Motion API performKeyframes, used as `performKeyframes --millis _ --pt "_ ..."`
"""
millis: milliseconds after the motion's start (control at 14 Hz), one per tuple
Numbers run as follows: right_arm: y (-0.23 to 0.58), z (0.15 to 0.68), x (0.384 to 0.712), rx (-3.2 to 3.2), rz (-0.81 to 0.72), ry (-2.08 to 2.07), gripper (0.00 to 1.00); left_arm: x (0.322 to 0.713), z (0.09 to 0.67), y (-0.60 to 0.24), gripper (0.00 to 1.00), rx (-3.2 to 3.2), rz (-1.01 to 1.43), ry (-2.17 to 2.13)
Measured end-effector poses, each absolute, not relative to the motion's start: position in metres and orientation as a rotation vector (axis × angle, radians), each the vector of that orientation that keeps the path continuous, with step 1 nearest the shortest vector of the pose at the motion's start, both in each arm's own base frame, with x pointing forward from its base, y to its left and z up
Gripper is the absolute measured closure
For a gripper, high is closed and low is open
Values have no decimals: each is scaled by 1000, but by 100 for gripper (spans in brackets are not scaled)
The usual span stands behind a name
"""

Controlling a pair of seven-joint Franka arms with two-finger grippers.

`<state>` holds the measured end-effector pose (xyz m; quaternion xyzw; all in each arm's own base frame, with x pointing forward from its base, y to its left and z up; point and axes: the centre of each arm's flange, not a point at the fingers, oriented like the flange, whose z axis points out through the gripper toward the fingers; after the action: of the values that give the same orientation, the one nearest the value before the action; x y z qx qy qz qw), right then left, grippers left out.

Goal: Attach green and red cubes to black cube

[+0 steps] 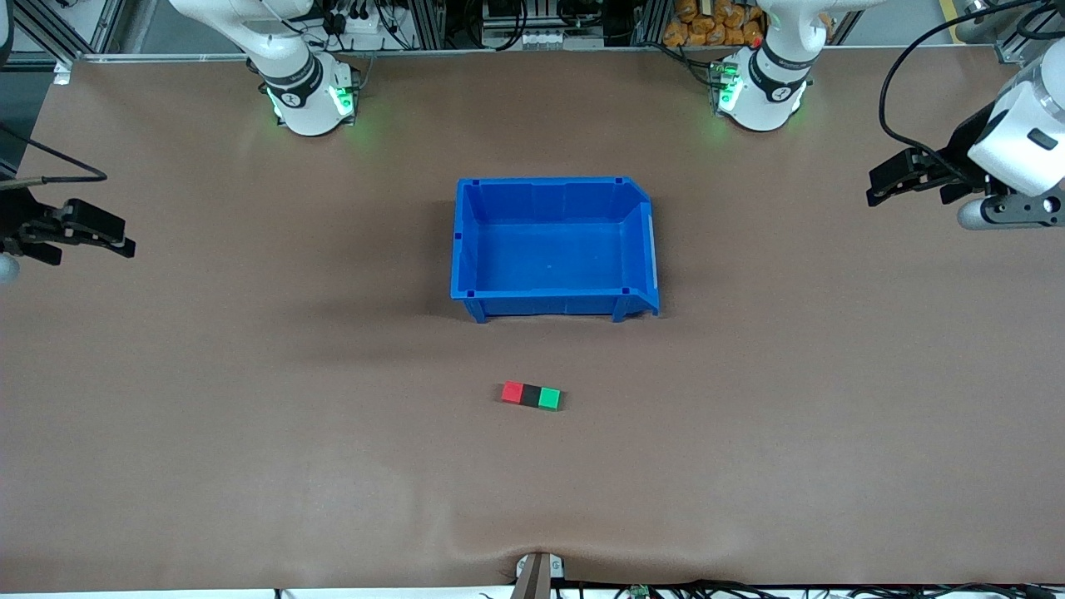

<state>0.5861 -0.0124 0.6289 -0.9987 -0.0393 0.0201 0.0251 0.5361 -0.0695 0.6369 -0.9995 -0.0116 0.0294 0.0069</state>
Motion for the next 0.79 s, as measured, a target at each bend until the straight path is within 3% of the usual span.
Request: performKeyframes --millis 786 --pt "-11 642 550 -3081 71 -158 0 529 634 -70 0 -3121 103 -35"
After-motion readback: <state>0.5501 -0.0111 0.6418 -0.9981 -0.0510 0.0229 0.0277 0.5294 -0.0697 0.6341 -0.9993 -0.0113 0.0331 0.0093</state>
